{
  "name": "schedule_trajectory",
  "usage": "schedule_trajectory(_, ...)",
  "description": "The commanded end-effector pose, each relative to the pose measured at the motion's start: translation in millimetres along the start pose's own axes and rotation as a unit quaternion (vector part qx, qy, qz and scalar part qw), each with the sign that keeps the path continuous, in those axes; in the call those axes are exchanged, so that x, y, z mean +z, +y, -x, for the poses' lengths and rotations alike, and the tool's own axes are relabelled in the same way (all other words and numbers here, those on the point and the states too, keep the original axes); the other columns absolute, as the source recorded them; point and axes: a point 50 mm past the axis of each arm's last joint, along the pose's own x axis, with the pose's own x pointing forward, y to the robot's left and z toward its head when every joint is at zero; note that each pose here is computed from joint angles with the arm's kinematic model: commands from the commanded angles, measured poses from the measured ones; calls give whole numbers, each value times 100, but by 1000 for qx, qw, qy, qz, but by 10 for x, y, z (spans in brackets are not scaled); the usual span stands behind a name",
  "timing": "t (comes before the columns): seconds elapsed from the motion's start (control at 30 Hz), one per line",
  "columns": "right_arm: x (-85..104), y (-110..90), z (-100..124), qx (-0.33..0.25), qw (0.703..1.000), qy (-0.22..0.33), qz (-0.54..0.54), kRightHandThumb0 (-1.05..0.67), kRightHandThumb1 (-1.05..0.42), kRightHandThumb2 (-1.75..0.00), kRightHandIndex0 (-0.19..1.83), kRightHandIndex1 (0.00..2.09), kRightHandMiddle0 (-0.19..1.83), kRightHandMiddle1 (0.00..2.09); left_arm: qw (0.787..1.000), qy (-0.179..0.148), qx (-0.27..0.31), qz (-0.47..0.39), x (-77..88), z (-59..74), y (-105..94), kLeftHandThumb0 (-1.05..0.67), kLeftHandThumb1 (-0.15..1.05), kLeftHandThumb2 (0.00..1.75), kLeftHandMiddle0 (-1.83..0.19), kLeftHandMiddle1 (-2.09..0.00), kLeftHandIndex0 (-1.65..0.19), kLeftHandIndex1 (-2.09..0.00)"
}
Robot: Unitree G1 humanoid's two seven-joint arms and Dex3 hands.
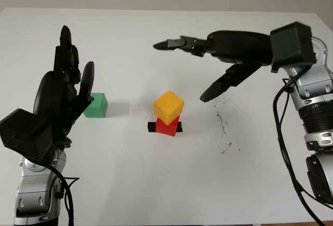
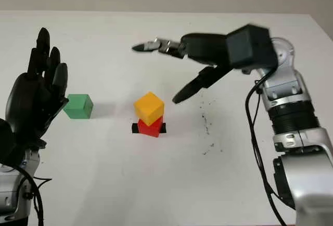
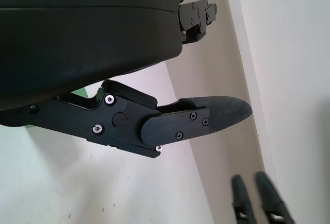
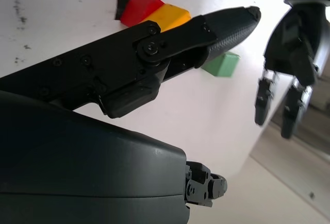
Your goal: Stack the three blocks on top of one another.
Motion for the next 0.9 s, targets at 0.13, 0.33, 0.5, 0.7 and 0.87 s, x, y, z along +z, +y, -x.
schedule_trajectory(0.13, -256, 158, 105, -105, 992, -12, -70, -98, -105, -64, -19, 0, -19, 1, 999, 1, 13, -35, -2, 44, 153, -70, 105, 52, 16, -6, 16, -5)
schedule_trajectory(0.33, -504, 587, 89, -255, 951, -5, -174, -86, -105, -75, -19, 0, -19, 0, 995, 13, 0, -98, -43, 20, 259, -71, 105, 52, 15, -6, 16, -5)
schedule_trajectory(0.5, -597, 892, 80, -309, 924, -7, -226, -82, -105, -76, -19, 0, -19, 0, 993, 28, -4, -115, -98, -30, 324, -67, 105, 50, 13, -6, 14, -6)
schedule_trajectory(0.7, -605, 1023, 101, -350, 902, -8, -253, -81, -105, -78, -19, 0, -19, 0, 977, 55, -14, -207, -151, -129, 447, -70, 105, 50, 6, -8, 8, -9)
schedule_trajectory(0.87, -633, 1046, 133, -372, 888, -9, -269, -82, -105, -76, -19, 0, -19, 0, 973, 61, -11, -221, -160, -219, 527, -71, 105, 29, -9, -10, 1, -10)
